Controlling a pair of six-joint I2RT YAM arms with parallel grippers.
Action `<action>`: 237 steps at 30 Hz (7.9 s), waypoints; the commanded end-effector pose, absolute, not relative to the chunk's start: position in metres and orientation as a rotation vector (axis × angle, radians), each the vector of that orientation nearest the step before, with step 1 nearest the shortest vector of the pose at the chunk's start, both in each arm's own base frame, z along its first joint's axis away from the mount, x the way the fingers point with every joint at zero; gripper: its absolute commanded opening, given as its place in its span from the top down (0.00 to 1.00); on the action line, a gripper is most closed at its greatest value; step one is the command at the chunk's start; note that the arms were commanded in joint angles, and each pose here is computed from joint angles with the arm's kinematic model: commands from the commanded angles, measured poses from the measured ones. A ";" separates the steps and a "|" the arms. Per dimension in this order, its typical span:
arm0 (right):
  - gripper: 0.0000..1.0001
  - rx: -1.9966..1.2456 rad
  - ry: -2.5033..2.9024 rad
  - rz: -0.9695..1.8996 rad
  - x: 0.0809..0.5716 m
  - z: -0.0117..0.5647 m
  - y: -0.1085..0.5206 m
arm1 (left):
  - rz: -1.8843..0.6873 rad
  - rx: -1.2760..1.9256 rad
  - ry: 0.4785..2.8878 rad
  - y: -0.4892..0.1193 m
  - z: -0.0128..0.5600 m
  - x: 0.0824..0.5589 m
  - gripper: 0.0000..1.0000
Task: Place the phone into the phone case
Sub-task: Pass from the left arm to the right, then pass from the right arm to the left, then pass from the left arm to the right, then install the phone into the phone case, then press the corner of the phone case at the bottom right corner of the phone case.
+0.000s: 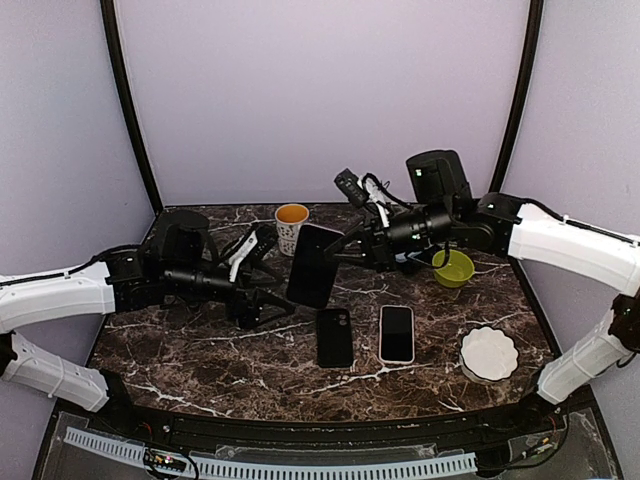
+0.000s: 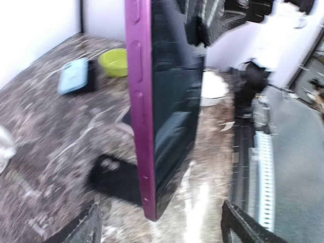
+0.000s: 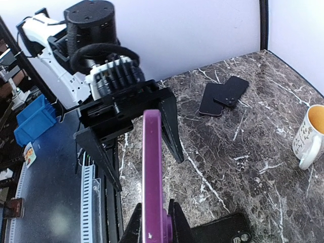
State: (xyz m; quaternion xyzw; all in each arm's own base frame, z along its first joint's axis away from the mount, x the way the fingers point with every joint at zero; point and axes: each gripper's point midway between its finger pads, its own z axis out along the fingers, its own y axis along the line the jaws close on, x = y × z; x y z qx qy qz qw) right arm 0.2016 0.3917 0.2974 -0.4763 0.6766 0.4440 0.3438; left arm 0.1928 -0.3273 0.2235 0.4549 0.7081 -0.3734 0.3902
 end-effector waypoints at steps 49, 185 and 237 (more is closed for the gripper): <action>0.87 -1.130 1.518 1.488 0.145 0.329 0.378 | -1.421 1.128 1.457 -0.382 0.302 0.145 1.00; 0.81 -0.632 2.770 0.614 0.203 0.043 0.355 | -0.696 1.150 2.506 -0.355 0.007 0.210 0.72; 0.71 -0.543 2.550 0.043 0.223 0.072 0.342 | -0.514 1.050 2.529 -0.342 0.024 0.224 0.75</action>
